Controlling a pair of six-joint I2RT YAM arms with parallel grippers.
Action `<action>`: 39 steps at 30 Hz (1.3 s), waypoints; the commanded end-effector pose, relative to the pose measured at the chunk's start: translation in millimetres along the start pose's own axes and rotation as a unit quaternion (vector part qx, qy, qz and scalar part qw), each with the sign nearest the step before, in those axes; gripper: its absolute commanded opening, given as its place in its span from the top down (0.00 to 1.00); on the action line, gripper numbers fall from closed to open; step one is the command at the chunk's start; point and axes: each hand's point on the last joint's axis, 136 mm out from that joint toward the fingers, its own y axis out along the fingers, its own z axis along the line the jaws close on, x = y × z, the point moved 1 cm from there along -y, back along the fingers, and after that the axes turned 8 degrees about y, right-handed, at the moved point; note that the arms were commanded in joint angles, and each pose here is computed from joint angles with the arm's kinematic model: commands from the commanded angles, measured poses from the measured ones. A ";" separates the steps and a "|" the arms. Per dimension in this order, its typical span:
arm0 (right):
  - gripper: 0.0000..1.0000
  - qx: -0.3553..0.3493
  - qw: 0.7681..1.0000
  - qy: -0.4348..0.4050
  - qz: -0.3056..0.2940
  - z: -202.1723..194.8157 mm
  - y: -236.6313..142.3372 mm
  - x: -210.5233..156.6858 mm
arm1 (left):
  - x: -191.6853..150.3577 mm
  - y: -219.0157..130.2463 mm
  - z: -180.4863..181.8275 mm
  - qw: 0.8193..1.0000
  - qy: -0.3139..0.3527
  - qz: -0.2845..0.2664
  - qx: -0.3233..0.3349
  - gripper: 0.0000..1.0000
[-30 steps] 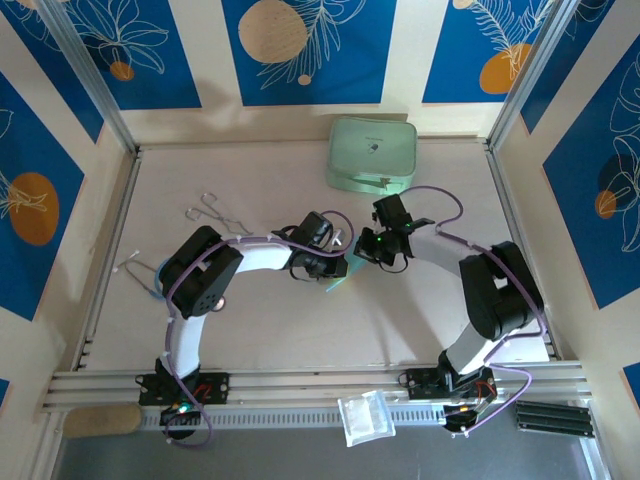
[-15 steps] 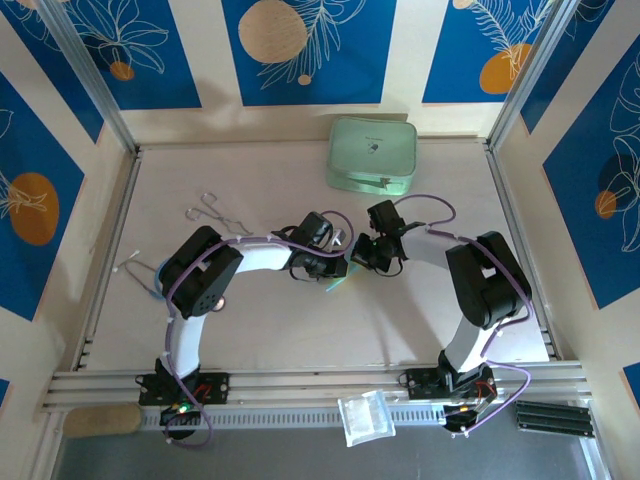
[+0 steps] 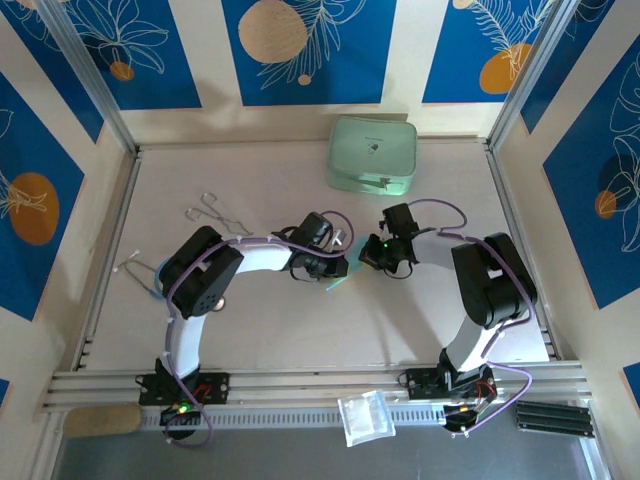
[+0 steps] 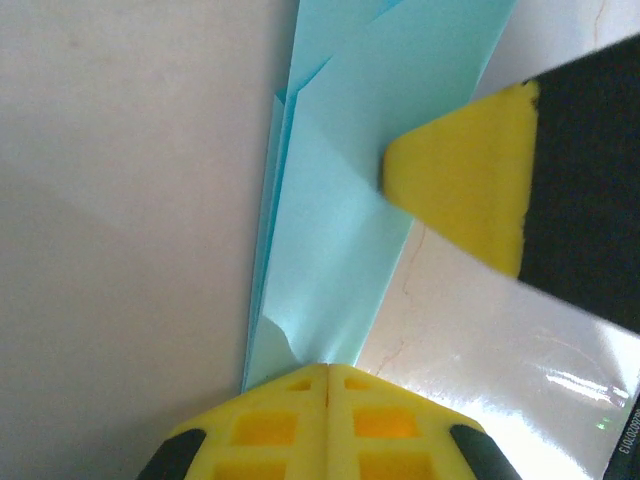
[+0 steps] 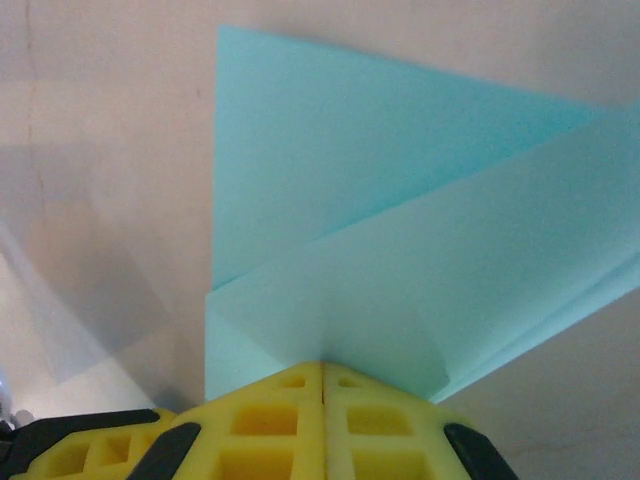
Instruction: Fold a paper plane with a square sheet of paper (pick it up from the middle)
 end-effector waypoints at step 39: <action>0.89 0.111 0.992 -0.061 -0.014 43.5 -9.1 8.0 | -59.4 -23.1 45.6 0.992 -0.056 0.060 0.092 0.99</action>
